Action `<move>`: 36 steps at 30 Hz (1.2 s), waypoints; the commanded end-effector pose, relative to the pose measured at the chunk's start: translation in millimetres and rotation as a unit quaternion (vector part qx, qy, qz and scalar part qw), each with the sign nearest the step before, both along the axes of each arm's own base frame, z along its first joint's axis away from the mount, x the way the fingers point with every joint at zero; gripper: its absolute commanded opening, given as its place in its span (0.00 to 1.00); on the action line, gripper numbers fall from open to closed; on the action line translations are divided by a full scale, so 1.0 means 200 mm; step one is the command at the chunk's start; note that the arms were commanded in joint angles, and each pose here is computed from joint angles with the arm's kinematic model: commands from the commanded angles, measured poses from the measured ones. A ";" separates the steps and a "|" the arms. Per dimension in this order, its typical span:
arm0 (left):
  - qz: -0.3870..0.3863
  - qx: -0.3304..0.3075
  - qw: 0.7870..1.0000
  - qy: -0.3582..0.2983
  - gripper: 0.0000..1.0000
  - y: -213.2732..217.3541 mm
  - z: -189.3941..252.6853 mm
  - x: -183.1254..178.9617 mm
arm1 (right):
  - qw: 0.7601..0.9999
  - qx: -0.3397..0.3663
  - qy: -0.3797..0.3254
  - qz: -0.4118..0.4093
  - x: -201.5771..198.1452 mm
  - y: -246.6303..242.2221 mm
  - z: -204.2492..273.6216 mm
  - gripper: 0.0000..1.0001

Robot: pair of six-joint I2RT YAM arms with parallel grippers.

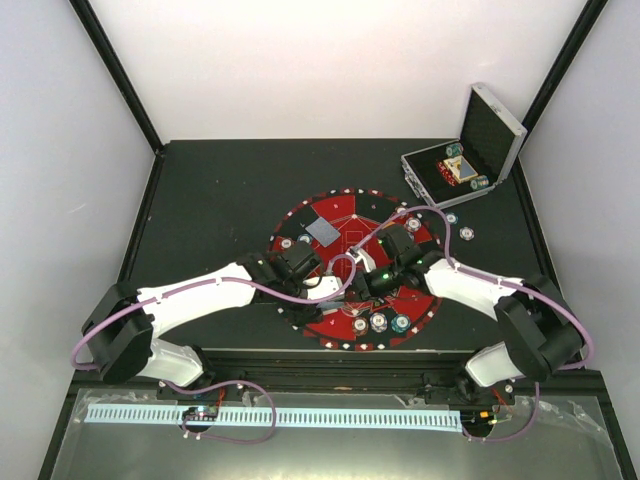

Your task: Distribute texas hold em gaming equipment

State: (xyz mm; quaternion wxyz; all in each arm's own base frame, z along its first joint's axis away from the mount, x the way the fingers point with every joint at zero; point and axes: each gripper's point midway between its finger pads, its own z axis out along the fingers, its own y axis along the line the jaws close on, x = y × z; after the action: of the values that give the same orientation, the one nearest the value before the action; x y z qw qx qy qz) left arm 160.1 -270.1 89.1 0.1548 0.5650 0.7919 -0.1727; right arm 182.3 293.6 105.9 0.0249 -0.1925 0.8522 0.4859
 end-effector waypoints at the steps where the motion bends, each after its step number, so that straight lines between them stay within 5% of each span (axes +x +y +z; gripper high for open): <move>1: -0.003 -0.029 0.999 -0.017 0.36 -0.05 0.12 0.01 | 1.000 0.005 0.004 0.004 -0.01 -0.02 0.02 0.29; 7: -0.001 -0.025 1.000 -0.018 0.36 -0.04 0.11 0.02 | 1.000 0.005 0.000 0.009 -0.02 -0.02 0.04 0.15; 21: 0.002 -0.020 1.000 -0.021 0.36 -0.04 0.10 0.03 | 1.000 -0.007 -0.023 -0.006 0.00 -0.06 0.10 0.01; 36: 0.008 -0.016 0.999 -0.029 0.35 -0.02 0.11 0.04 | 0.995 -0.060 -0.054 -0.061 0.09 -0.21 0.10 0.01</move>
State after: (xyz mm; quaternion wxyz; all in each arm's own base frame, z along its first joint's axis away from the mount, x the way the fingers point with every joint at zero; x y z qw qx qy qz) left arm 163.4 -267.2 87.8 0.1576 0.5637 0.7949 -0.1598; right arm 187.3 265.5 126.3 0.0601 -0.1782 0.8683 0.4590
